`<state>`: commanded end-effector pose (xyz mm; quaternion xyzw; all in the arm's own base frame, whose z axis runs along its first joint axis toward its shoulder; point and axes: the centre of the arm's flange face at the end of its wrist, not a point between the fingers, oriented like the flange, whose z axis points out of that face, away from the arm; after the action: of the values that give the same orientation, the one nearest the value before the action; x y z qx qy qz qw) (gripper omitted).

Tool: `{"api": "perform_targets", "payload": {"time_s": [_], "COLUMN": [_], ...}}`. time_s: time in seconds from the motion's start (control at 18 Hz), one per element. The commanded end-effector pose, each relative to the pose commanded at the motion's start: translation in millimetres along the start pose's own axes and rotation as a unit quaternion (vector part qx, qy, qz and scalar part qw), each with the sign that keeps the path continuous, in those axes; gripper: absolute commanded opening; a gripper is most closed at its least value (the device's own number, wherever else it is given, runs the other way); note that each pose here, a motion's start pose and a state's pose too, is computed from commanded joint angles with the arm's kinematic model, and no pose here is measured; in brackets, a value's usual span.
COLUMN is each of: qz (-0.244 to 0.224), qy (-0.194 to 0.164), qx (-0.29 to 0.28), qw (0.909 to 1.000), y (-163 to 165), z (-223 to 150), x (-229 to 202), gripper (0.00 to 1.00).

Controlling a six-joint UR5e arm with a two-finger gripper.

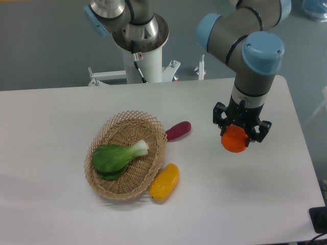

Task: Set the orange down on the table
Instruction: 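Lower the held orange toward the table beside the yellow mango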

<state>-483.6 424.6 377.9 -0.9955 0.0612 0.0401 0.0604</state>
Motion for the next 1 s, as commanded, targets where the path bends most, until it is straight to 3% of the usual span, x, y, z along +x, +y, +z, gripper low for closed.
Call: {"api": "perform_targets", "payload": {"time_s": [0.56, 0.72, 1.0], "qz": [-0.002, -0.003, -0.072], "qy": [0.0, -0.006, -0.029], "qx": [-0.001, -0.001, 0.008], "qw": [1.0, 1.0, 0.997], "y": [-4, -7, -19], "z": [13, 37, 86], "x": [0, -9, -27], "gripper": [0.67, 0.67, 0.64]}}
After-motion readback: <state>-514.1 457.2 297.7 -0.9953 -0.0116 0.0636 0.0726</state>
